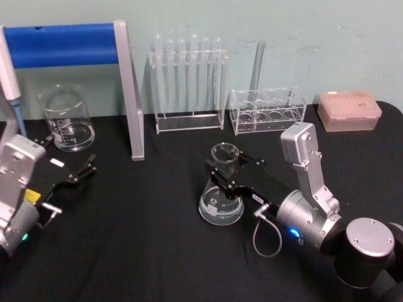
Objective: Grasp the erlenmeyer flask with one hand, shake it three times, then place it back.
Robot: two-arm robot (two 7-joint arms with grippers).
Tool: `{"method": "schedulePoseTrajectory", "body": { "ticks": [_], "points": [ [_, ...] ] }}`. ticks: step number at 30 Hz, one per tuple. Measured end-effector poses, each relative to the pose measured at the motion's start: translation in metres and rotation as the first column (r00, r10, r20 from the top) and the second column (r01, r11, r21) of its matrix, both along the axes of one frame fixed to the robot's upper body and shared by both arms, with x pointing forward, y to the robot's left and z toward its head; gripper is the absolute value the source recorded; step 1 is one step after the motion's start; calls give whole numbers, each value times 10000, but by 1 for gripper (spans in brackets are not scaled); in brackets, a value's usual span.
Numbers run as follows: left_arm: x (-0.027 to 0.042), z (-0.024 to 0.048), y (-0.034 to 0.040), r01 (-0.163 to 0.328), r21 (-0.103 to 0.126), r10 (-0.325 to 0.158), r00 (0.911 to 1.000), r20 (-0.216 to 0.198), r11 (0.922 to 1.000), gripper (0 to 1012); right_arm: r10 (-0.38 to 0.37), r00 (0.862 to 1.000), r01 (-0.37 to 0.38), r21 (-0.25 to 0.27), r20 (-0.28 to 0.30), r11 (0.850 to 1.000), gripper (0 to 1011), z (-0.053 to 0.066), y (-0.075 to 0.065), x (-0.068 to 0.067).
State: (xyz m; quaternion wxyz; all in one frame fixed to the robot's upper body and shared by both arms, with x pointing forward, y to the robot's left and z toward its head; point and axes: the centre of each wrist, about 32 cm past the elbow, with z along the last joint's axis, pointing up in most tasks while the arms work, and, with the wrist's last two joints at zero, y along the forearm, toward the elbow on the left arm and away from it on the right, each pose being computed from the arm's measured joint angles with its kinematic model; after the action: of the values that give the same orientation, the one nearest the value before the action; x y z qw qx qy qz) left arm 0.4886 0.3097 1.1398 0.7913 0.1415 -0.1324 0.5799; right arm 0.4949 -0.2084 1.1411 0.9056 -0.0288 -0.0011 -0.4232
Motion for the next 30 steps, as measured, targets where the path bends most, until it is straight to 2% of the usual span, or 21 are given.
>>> {"method": "schedulePoseTrajectory", "body": {
  "ticks": [4,5,10,11,17,21,30],
  "points": [
    [0,0,0,0,0,0,10000,0,10000,1001,0,10000,0,-6,-12,10000,469,0,0,0],
    [0,0,0,0,0,0,10000,0,10000,1001,0,10000,0,-10,-21,10000,529,0,0,0],
    [0,0,0,0,0,0,10000,0,10000,1001,-1,10000,1,-16,-31,10000,686,0,0,0],
    [0,0,0,0,0,0,10000,0,10000,1001,-1,10000,1,-16,-30,10000,686,0,0,0],
    [0,0,0,-1,0,1,10000,0,10000,1001,0,10000,0,-13,-24,10000,895,1,0,0],
    [0,0,0,-1,0,1,10000,0,10000,1001,0,10000,0,-11,-21,10000,985,1,0,0],
    [0,0,0,0,0,0,10000,0,10000,1001,1,10000,-1,-9,-15,10000,1000,1,0,0]
  ]
}}
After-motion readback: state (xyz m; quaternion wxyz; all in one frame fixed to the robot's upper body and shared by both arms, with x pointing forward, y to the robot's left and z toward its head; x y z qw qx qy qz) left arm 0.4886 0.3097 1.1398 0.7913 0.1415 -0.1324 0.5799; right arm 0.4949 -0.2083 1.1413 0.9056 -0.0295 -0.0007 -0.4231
